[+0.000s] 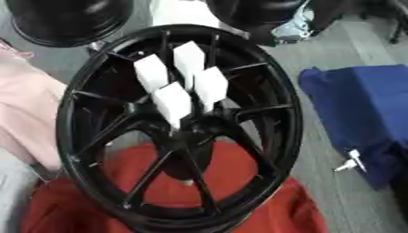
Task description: Pull the pin out of the wheel hub.
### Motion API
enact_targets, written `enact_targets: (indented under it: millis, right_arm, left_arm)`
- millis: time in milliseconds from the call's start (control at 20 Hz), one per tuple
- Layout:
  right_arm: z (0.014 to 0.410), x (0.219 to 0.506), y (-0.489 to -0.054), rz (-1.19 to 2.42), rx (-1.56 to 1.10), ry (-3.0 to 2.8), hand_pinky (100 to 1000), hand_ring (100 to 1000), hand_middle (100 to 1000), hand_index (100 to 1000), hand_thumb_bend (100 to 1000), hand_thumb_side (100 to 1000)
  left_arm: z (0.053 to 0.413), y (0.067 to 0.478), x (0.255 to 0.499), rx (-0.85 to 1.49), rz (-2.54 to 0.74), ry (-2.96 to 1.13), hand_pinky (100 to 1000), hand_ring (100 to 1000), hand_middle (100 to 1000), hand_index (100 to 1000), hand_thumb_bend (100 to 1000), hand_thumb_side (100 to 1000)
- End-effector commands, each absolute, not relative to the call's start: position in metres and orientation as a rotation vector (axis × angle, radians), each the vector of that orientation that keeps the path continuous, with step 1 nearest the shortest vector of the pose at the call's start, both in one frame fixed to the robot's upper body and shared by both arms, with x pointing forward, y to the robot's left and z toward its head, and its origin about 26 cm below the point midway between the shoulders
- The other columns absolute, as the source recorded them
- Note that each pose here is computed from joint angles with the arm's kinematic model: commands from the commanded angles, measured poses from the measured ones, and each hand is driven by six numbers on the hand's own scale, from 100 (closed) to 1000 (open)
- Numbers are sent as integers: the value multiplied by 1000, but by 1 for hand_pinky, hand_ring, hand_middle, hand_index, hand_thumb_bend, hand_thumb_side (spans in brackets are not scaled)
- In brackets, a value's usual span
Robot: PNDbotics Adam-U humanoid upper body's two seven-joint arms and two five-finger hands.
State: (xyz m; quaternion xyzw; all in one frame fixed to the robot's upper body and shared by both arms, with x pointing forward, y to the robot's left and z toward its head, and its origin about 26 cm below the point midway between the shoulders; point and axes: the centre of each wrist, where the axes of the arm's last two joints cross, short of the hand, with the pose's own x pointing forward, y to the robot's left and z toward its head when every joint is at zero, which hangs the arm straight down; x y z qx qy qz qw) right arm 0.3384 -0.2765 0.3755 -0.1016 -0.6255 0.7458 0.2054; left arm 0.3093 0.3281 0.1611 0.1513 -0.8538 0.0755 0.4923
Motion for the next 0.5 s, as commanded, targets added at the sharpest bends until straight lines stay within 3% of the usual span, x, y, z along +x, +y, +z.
enact_targets:
  millis: [50,500]
  right_arm:
    - [385,325,-267,2117,-341,-1723,887,824,740,761,331,504]
    - [371,318,-243,2164,-309,-1623,876,805,712,772,365,523]
  left_arm:
    - [172,332,309,388,147,-2104,676,595,552,669,456,638]
    - [172,331,309,380,139,-2102,676,596,553,669,452,640]
